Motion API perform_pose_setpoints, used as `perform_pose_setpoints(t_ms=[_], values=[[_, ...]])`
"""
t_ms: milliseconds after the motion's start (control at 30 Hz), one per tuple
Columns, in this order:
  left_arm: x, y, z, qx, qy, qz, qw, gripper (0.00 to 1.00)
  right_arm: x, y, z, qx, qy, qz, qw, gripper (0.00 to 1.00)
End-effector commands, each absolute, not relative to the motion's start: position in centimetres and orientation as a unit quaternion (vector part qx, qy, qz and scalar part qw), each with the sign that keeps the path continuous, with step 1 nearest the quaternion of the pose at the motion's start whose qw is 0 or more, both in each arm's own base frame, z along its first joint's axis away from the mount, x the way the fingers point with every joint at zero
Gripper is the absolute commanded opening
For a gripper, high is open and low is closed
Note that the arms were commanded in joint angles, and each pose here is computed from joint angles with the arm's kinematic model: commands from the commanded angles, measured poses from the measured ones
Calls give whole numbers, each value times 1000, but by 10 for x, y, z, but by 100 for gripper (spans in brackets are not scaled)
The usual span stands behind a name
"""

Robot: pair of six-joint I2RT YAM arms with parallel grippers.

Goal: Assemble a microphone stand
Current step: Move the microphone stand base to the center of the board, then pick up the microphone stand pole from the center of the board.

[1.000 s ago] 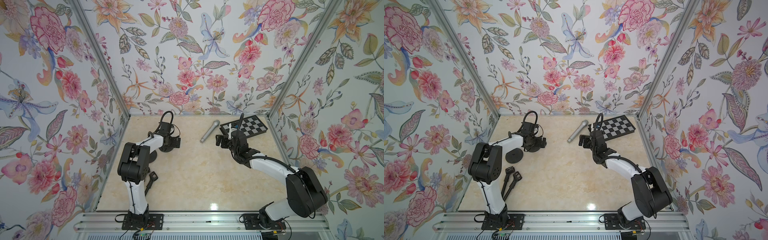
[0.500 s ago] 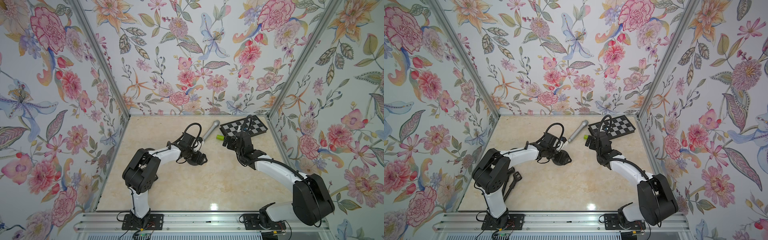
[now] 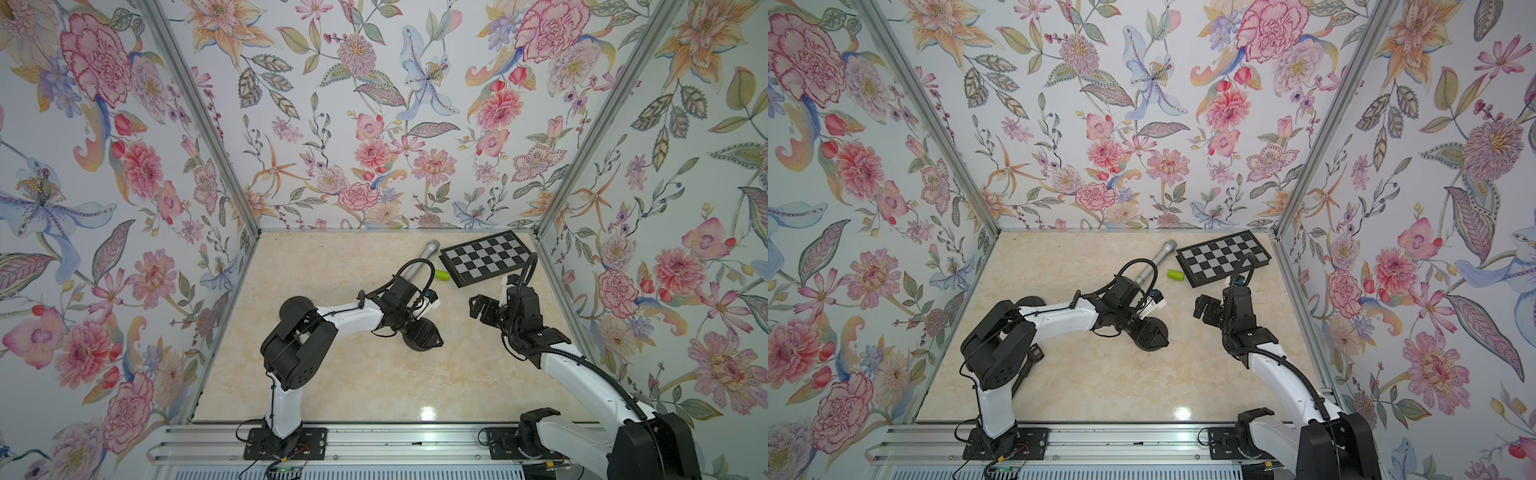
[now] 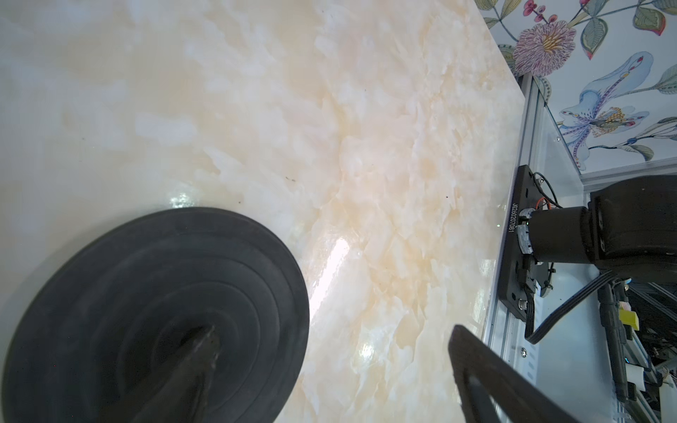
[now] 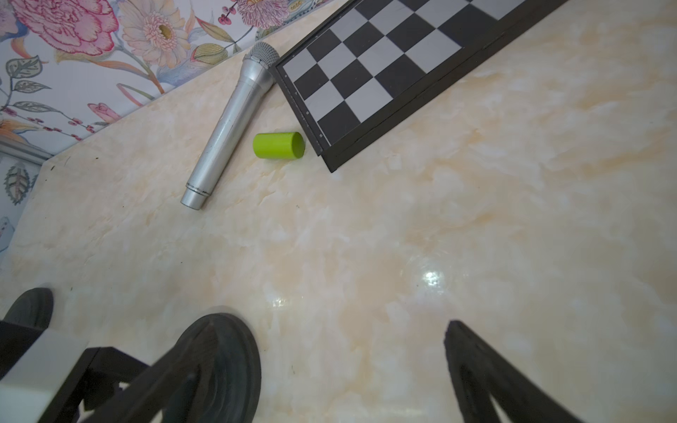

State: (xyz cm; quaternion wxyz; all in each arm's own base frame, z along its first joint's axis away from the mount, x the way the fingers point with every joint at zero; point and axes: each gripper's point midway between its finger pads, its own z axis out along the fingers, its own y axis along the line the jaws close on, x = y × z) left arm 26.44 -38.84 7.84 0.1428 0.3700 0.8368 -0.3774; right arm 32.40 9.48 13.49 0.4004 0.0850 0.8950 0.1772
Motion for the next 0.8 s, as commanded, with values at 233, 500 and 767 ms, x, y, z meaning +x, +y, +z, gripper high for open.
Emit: perform_pose_setpoints(t_ms=[233, 500, 767], values=[[351, -278, 176, 210, 872, -283, 340, 99, 304, 159, 120, -59, 918, 212, 329, 97], [301, -137, 98, 90, 971, 1, 220, 99, 327, 183, 138, -83, 901, 192, 379, 97], [252, -71, 100, -34, 980, 49, 187, 91, 338, 204, 132, -82, 897, 207, 382, 98]])
